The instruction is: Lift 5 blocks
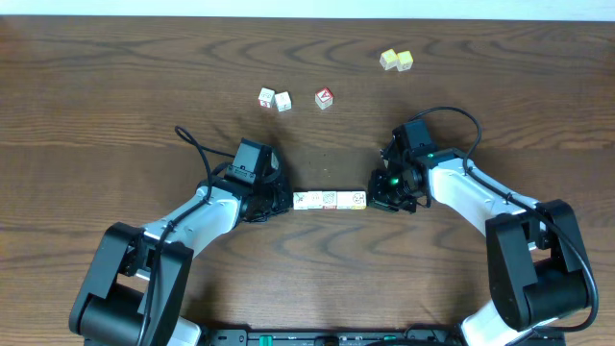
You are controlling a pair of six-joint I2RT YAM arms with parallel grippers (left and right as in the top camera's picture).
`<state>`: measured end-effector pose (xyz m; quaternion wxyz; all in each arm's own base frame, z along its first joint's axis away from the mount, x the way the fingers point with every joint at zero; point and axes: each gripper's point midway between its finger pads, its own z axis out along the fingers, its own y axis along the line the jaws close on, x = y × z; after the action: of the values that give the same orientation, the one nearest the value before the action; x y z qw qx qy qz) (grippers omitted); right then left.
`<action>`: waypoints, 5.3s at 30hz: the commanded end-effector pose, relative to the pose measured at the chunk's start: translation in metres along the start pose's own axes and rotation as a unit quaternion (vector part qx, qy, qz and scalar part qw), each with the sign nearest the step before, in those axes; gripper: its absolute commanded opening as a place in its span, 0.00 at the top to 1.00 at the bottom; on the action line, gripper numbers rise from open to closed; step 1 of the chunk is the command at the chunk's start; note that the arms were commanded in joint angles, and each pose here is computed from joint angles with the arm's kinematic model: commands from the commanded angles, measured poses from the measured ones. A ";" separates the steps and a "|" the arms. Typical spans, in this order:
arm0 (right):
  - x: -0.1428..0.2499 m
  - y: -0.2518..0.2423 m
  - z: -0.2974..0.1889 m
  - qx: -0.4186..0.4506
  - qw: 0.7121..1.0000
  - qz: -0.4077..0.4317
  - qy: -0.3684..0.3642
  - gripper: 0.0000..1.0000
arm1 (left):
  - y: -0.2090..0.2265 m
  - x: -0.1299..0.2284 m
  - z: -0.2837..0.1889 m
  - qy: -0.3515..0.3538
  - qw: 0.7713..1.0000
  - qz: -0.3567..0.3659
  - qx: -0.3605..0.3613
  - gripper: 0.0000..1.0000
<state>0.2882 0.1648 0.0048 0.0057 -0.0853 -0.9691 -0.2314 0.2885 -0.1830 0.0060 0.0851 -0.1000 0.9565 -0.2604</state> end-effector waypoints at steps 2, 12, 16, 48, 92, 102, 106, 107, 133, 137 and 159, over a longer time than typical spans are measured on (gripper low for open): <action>0.009 0.023 -0.007 -0.036 0.999 -0.029 0.007 0.99 | -0.018 -0.002 -0.002 0.009 0.999 0.014 0.031 0.93; 0.009 0.029 -0.017 -0.042 0.999 -0.035 -0.003 0.99 | -0.024 -0.004 -0.012 0.000 0.999 0.019 0.038 0.93; 0.009 0.029 -0.017 -0.042 0.999 -0.034 -0.003 0.99 | -0.027 -0.004 -0.017 -0.004 0.999 0.021 0.041 0.93; 0.012 0.004 -0.016 0.021 1.000 -0.010 -0.004 0.99 | 0.003 -0.002 -0.019 -0.013 0.999 0.005 -0.035 0.93; 0.016 0.001 -0.007 0.016 1.000 -0.008 -0.007 0.99 | -0.010 -0.009 -0.014 -0.043 0.998 0.036 -0.034 0.93; 0.017 0.007 -0.003 0.021 1.000 -0.018 -0.013 0.99 | -0.011 -0.009 -0.014 -0.042 0.998 0.037 -0.032 0.93; 0.016 0.010 -0.003 0.014 1.000 -0.021 -0.015 0.99 | -0.017 -0.006 -0.013 -0.036 0.998 0.041 -0.018 0.93; 0.016 0.012 -0.003 0.008 1.000 -0.023 -0.014 0.99 | -0.018 -0.006 -0.013 -0.037 0.998 0.047 -0.017 0.93; 0.019 0.040 -0.019 -0.052 0.997 -0.059 -0.017 0.99 | -0.041 -0.004 -0.031 -0.045 0.997 0.064 0.022 0.93; 0.019 0.043 -0.026 -0.057 0.996 -0.063 -0.025 0.99 | -0.042 -0.003 -0.031 -0.042 0.997 0.062 0.025 0.93; 0.019 0.057 -0.047 -0.079 0.993 -0.078 -0.048 0.99 | -0.062 -0.003 -0.051 -0.057 0.993 0.077 0.063 0.93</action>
<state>0.2843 0.1707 0.0497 -0.0710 -0.0553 -0.9681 -0.2340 0.2939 -0.1820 0.0515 0.1650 -0.0763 0.9536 -0.2401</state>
